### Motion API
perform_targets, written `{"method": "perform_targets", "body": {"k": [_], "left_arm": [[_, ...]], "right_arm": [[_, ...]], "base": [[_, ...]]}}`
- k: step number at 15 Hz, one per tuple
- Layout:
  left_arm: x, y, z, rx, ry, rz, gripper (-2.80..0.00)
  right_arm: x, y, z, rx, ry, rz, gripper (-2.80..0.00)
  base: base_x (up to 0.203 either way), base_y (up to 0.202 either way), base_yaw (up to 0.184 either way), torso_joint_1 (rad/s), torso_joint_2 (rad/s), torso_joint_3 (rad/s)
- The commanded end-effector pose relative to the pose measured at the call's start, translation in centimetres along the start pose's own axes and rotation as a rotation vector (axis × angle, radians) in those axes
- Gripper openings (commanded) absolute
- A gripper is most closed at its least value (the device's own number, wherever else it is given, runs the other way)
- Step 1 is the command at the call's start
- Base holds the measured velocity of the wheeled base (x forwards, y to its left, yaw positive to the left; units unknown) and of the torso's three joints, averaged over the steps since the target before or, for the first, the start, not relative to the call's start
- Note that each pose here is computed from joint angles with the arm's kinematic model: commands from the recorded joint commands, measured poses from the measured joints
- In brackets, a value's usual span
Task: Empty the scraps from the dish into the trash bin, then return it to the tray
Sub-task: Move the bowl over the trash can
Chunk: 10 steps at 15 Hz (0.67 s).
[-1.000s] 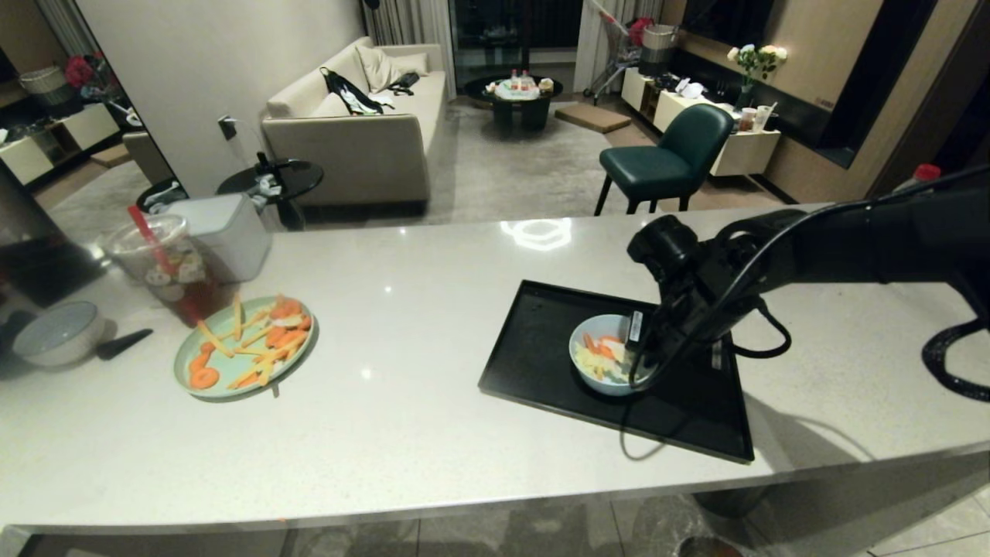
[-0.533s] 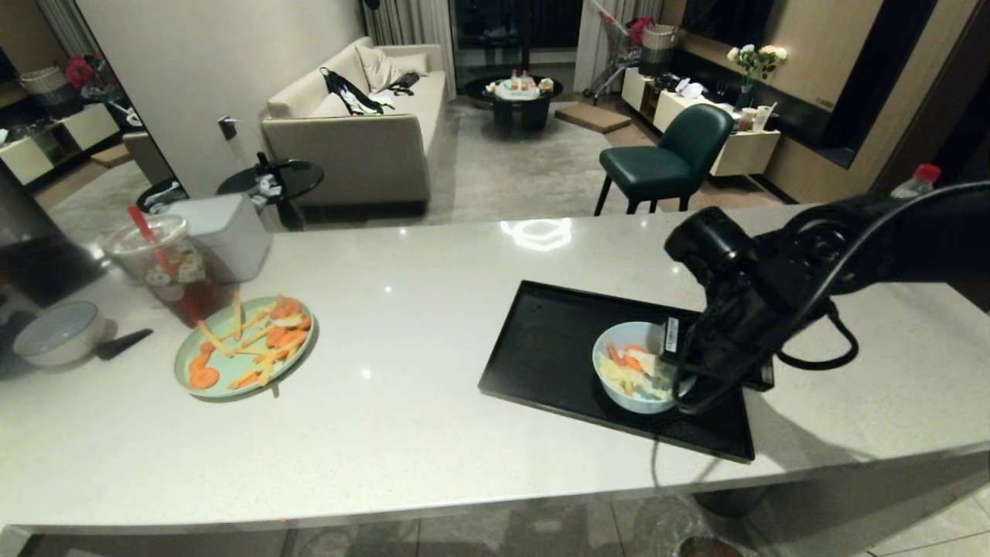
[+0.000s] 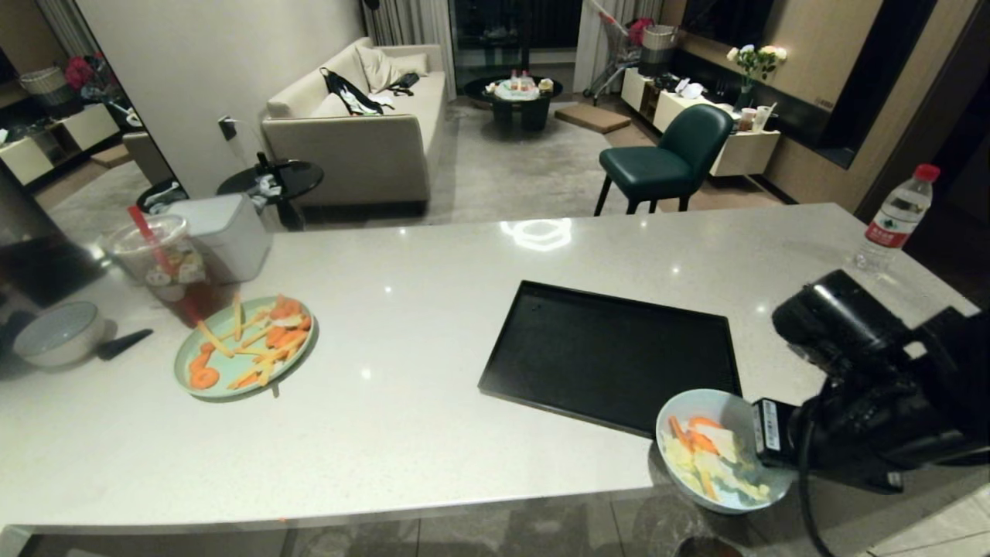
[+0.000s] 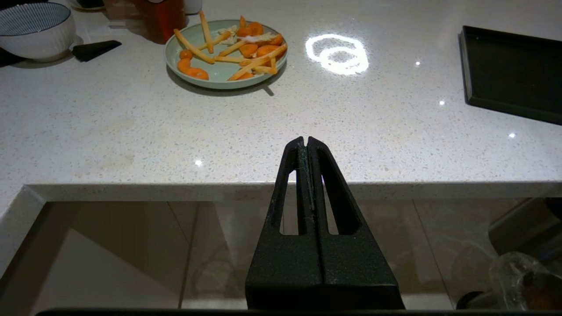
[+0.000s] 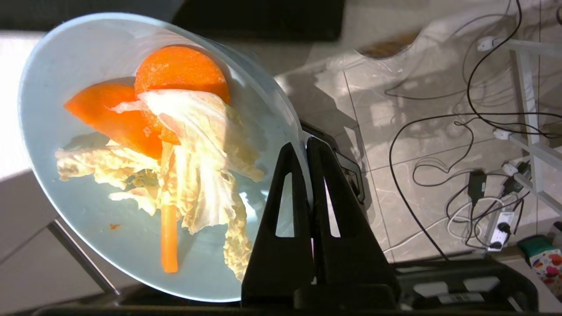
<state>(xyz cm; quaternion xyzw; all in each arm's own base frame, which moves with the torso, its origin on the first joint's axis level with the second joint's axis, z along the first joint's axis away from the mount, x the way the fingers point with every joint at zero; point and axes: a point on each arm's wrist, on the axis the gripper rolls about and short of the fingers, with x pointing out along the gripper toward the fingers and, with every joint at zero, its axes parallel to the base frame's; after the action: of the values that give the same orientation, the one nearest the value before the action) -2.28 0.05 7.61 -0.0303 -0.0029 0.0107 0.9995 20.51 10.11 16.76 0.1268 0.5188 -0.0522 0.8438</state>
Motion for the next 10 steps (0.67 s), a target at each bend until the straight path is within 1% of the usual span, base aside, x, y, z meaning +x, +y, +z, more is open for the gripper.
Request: {"method": "perform_targets", "body": {"k": [1,3,5,10], "left_arm": [[0.0,0.0,0.0,-0.001,0.001,0.001,-2.80],[0.0,0.0,0.0,-0.001,0.000,0.002,-2.80],[0.0,0.0,0.0,-0.001,0.001,0.000,-2.80],[0.0,0.0,0.0,-0.001,0.000,0.001,-2.80]], "right_arm": [[-2.3,-1.8,-2.6,-0.022,-0.038,0.032,-2.80],[-2.7,-3.0,-4.5,-0.051,-0.040,0.022,-2.80],[-2.9,-4.3,-6.1,-0.062,-0.035,0.016,-2.80],[-3.4,-6.2,-7.9,-0.056,-0.043,0.024,-2.80]], "base": [[0.000,0.000,0.000,0.000,0.00,0.000],[0.000,0.000,0.000,0.000,0.00,0.000],[0.000,0.000,0.000,0.000,0.00,0.000],[0.000,0.000,0.000,0.000,0.00,0.000]]}}
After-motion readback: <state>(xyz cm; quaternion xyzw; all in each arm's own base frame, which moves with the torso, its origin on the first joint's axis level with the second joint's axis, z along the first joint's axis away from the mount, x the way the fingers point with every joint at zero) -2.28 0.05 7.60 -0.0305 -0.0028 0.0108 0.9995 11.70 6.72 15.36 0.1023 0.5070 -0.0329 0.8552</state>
